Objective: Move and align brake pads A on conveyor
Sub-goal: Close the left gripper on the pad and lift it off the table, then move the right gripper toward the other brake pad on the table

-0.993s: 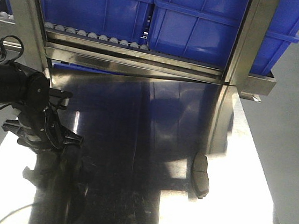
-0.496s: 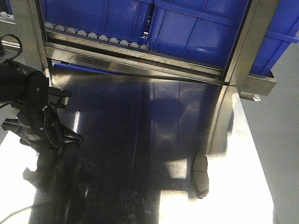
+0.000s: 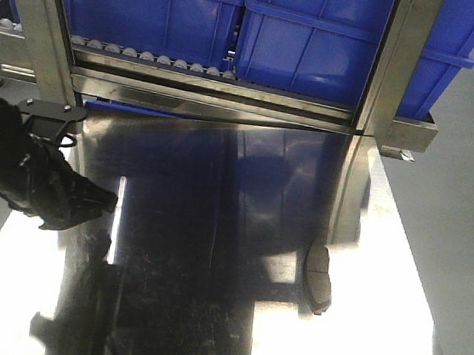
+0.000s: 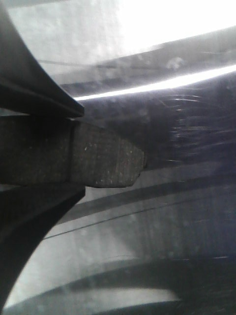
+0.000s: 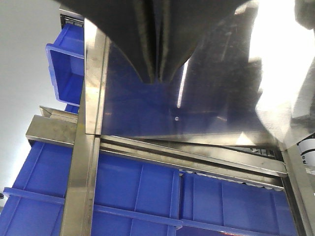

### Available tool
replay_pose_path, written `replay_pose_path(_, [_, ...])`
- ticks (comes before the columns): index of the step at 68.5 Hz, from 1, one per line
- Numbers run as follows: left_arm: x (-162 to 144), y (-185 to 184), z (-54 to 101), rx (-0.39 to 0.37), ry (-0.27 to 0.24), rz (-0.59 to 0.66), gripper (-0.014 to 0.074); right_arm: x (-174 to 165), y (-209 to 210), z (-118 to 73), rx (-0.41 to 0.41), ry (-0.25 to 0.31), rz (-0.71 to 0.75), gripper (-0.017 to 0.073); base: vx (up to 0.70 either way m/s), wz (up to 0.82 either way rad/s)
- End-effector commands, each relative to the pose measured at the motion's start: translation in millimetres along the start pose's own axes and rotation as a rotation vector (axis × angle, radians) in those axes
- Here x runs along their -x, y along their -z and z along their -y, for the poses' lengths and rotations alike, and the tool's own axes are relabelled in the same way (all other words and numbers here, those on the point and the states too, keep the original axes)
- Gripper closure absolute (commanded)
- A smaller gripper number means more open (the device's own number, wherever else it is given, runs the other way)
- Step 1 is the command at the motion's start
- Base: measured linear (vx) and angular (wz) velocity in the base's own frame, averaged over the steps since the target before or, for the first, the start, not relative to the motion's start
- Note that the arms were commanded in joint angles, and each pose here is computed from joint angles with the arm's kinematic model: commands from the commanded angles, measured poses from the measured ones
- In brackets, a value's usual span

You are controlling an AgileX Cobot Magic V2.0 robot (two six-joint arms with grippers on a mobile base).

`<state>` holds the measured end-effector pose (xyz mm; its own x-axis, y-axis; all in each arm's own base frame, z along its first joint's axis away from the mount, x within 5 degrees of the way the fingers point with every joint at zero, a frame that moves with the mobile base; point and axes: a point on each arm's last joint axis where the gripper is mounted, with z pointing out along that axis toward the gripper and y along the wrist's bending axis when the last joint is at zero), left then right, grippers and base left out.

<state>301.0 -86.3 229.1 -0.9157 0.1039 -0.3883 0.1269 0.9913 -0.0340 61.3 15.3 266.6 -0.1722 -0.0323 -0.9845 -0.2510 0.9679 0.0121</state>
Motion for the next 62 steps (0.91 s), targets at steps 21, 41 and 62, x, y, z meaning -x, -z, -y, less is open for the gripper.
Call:
replay_pose_path(21, [-33.8, 68.1, -6.5, -0.069, -0.013, 0.398, 0.0493, 14.9, 2.1, -0.2, -0.001, 0.015, 0.092, 0.0562, 0.00, 0.00])
replay_pose_path(41, [-92.5, 116.9, -17.6, -0.102, -0.011, 0.615, 0.0493, 14.9, 2.1, -0.2, -0.001, 0.015, 0.092, 0.0562, 0.00, 0.00])
replay_pose_path(62, [-161.1, 151.3, -30.6, -0.127, -0.013, 0.859, 0.0493, 14.9, 2.1, -0.2, -0.001, 0.015, 0.092, 0.0562, 0.00, 0.00])
